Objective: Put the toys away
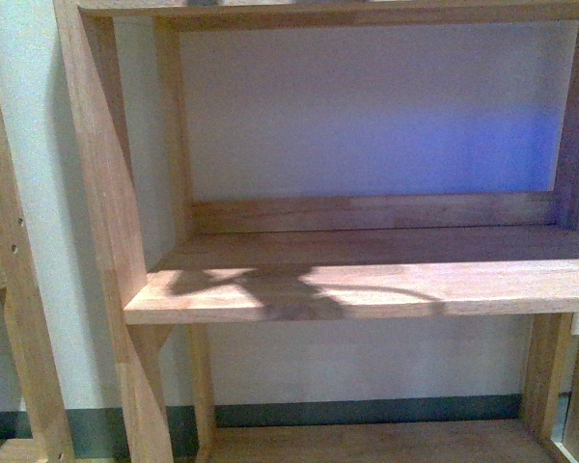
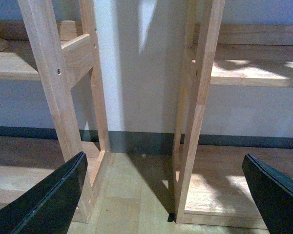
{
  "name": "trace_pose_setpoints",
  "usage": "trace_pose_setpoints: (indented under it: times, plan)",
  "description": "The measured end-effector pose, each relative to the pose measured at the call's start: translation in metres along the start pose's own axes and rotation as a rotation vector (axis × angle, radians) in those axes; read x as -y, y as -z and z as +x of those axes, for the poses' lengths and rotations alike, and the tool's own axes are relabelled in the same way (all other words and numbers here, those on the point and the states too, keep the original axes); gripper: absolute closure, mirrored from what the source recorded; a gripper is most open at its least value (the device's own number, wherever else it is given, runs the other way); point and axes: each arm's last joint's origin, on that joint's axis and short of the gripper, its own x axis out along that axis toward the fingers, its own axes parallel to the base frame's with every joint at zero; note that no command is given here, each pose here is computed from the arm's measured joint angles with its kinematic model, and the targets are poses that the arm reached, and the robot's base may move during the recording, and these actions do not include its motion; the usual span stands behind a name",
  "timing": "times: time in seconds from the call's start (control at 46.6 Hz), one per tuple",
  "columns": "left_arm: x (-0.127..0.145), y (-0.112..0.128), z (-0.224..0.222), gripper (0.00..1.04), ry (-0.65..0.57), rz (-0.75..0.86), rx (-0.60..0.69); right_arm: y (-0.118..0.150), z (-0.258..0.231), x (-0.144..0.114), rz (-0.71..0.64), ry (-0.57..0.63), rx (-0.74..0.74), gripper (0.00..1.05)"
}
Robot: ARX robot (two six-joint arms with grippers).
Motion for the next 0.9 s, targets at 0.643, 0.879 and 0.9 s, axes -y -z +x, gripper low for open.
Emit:
trace_pose_setpoints:
  times: [0.643, 0.879, 0.9]
  plan:
    - [0.0, 0.0, 0.0, 0.06, 0.0, 0.0, 0.0, -0.025, -0.228, -0.018, -0.497, 0.049, 0.05, 0.06]
    - [0.0, 0.0, 0.0, 0.06, 0.0, 0.0, 0.0, -0.016, -0.302, 0.006, -0.565, 0.167, 0.041, 0.06]
    - [0.0, 0.0, 0.0, 0.06, 0.0, 0.0, 0.0, -0.013, -0.312, 0.009, -0.565, 0.189, 0.034, 0.06]
